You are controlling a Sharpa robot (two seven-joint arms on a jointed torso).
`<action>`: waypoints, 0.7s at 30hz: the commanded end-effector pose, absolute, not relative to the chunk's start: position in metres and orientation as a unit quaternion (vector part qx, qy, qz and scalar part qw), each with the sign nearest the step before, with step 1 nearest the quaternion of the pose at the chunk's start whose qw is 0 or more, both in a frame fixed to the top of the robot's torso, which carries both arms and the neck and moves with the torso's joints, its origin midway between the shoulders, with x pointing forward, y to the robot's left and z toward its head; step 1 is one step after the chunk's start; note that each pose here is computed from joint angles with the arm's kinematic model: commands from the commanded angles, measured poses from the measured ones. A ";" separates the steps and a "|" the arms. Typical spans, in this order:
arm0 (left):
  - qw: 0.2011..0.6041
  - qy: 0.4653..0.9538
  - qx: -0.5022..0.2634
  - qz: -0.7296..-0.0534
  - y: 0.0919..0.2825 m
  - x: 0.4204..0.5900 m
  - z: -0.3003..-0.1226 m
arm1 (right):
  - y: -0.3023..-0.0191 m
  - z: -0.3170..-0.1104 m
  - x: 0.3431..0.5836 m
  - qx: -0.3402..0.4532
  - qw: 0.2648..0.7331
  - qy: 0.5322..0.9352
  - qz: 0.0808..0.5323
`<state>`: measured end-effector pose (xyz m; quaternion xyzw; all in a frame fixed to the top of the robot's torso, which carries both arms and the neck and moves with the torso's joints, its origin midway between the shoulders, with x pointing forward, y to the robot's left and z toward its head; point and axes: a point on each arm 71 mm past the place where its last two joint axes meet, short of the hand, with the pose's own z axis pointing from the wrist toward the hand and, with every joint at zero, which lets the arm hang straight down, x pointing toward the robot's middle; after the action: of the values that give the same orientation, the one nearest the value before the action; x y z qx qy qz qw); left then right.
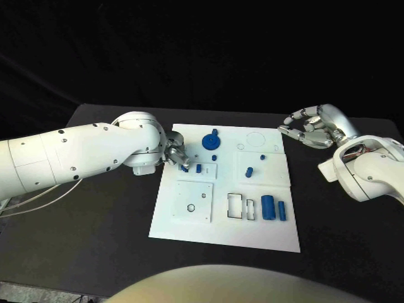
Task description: Assemble the parts on the task board
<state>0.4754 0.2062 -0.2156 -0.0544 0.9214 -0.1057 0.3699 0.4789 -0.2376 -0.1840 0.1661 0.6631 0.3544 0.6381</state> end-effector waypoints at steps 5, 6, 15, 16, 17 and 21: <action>0.356 0.928 -0.040 -0.101 0.203 0.473 -0.218 | -0.236 -0.185 0.478 0.161 0.634 0.667 0.357; 0.356 0.928 -0.040 -0.101 0.202 0.473 -0.218 | -0.236 -0.185 0.478 0.161 0.634 0.667 0.357; 0.354 0.929 -0.041 -0.103 0.201 0.474 -0.219 | -0.236 -0.185 0.478 0.161 0.635 0.666 0.357; 0.354 0.929 -0.042 -0.103 0.201 0.474 -0.219 | -0.236 -0.185 0.478 0.161 0.635 0.666 0.357; 0.353 0.929 -0.042 -0.102 0.201 0.474 -0.219 | -0.236 -0.185 0.478 0.161 0.635 0.666 0.357; 0.353 0.929 -0.044 -0.102 0.202 0.475 -0.219 | -0.237 -0.184 0.478 0.161 0.635 0.666 0.357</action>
<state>0.4767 0.2036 -0.2171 -0.0493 0.9241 -0.1012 0.3653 0.4789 -0.2377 -0.1840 0.1662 0.6632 0.3543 0.6379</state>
